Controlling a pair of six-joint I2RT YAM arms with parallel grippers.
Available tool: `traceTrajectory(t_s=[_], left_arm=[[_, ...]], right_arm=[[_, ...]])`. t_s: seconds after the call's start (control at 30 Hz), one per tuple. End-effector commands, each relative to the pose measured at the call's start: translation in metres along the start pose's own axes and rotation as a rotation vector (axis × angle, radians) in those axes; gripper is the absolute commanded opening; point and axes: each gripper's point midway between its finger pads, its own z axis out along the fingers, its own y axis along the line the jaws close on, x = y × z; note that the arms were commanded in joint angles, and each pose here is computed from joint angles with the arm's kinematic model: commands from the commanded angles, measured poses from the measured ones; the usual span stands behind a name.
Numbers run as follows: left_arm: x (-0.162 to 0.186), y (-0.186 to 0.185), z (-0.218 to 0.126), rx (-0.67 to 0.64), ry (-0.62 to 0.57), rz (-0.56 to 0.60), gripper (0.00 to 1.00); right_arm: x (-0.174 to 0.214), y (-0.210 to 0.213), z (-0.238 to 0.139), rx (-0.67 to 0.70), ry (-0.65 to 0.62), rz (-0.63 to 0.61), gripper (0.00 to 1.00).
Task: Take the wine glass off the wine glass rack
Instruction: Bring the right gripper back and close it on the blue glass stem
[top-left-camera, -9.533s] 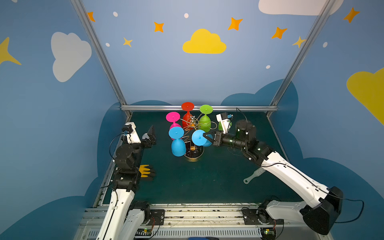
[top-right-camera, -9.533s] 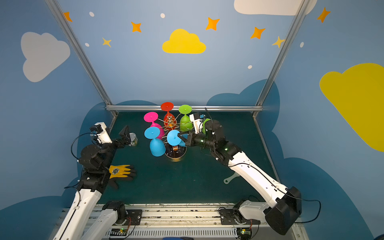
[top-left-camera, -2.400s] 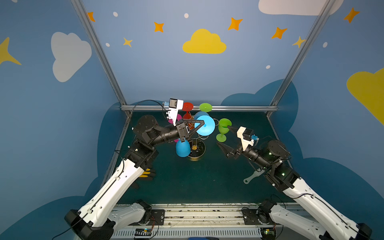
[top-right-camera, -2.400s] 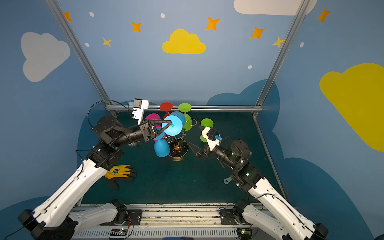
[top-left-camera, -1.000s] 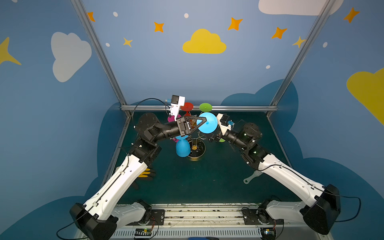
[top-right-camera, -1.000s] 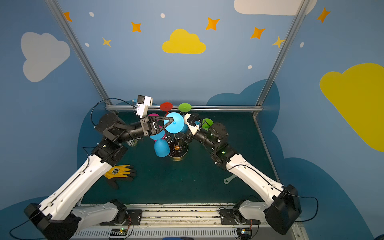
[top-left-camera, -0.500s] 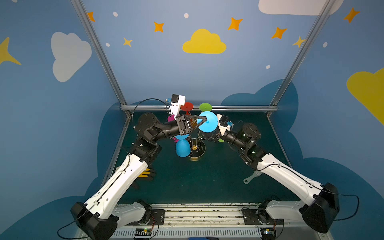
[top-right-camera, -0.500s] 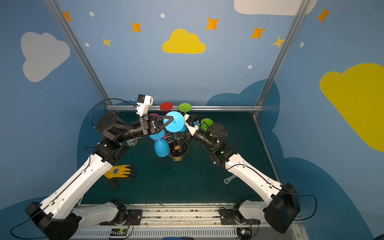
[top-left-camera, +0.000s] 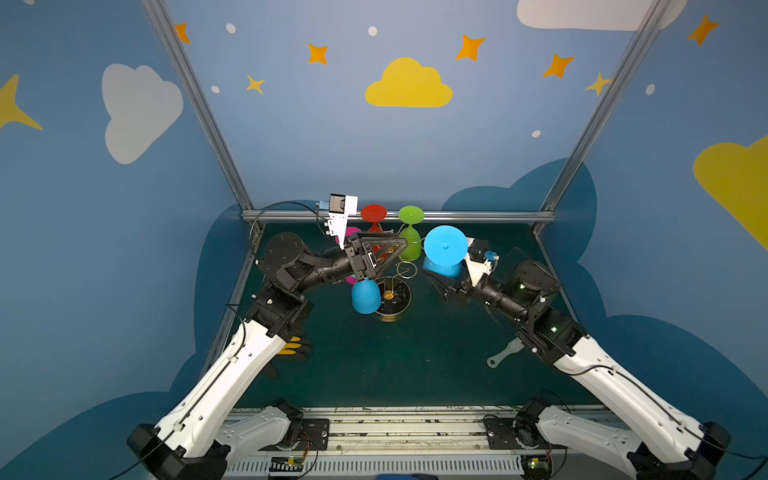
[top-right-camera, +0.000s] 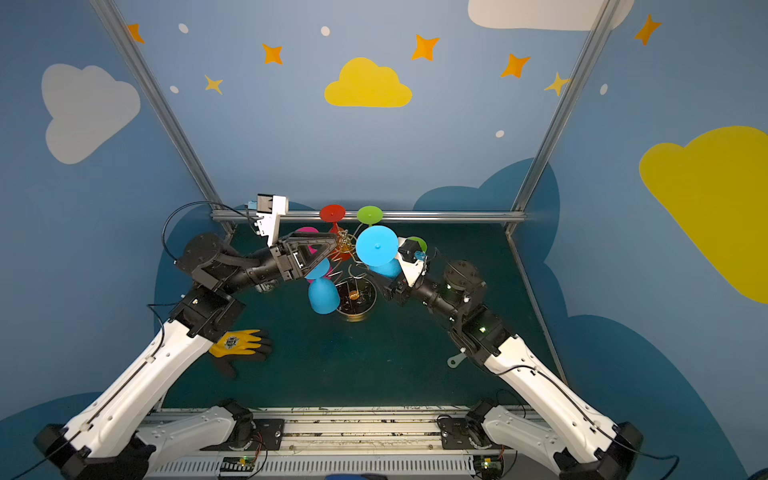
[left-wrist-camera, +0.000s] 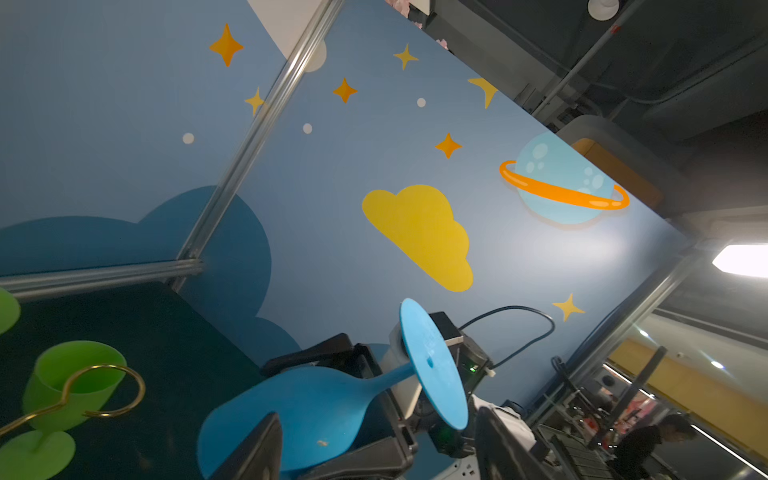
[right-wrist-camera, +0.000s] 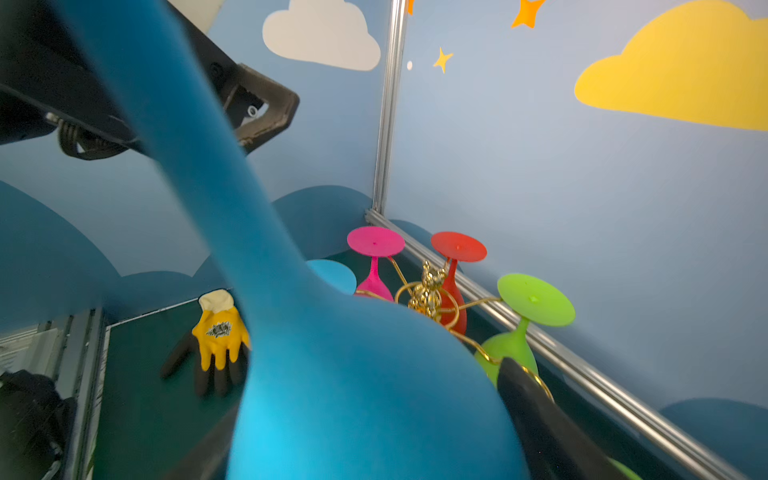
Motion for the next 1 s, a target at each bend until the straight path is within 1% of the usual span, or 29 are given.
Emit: traceTrajectory(t_s=[0.0,0.03,0.1,0.2,0.27,0.33,0.47,0.57,0.7,0.97], left_arm=[[0.002,0.035,-0.002,-0.151,-0.047,0.284,0.72],[0.002,0.04,-0.002,-0.167,-0.059,0.346,0.72],[0.006,0.045,0.001,-0.176,-0.076,0.516,0.71],[0.017,0.05,0.006,-0.165,-0.069,0.695,0.7],[0.026,0.049,0.012,-0.133,-0.05,0.792,0.69],[0.034,0.05,0.018,-0.111,-0.026,0.863,0.68],[0.042,0.043,0.022,-0.069,-0.032,0.996,0.66],[0.045,0.038,0.025,-0.057,-0.025,1.045,0.65],[0.052,0.038,0.029,-0.053,0.005,1.057,0.63],[0.053,0.033,0.033,-0.046,0.0,1.064,0.59]], right_arm=[[0.022,-0.005,-0.016,0.051,0.181,0.078,0.35],[0.024,-0.005,-0.02,0.051,0.211,0.09,0.35],[0.03,-0.003,-0.028,0.052,0.266,0.116,0.34],[0.036,0.0,-0.038,0.05,0.312,0.128,0.31],[0.039,0.0,-0.043,0.055,0.326,0.129,0.31],[0.039,-0.001,-0.045,0.064,0.337,0.129,0.3],[0.041,0.004,-0.043,0.033,0.381,0.145,0.29],[0.045,0.006,-0.038,0.017,0.401,0.161,0.28],[0.046,0.008,-0.031,-0.002,0.403,0.169,0.28],[0.05,0.021,-0.018,-0.083,0.44,0.202,0.25]])
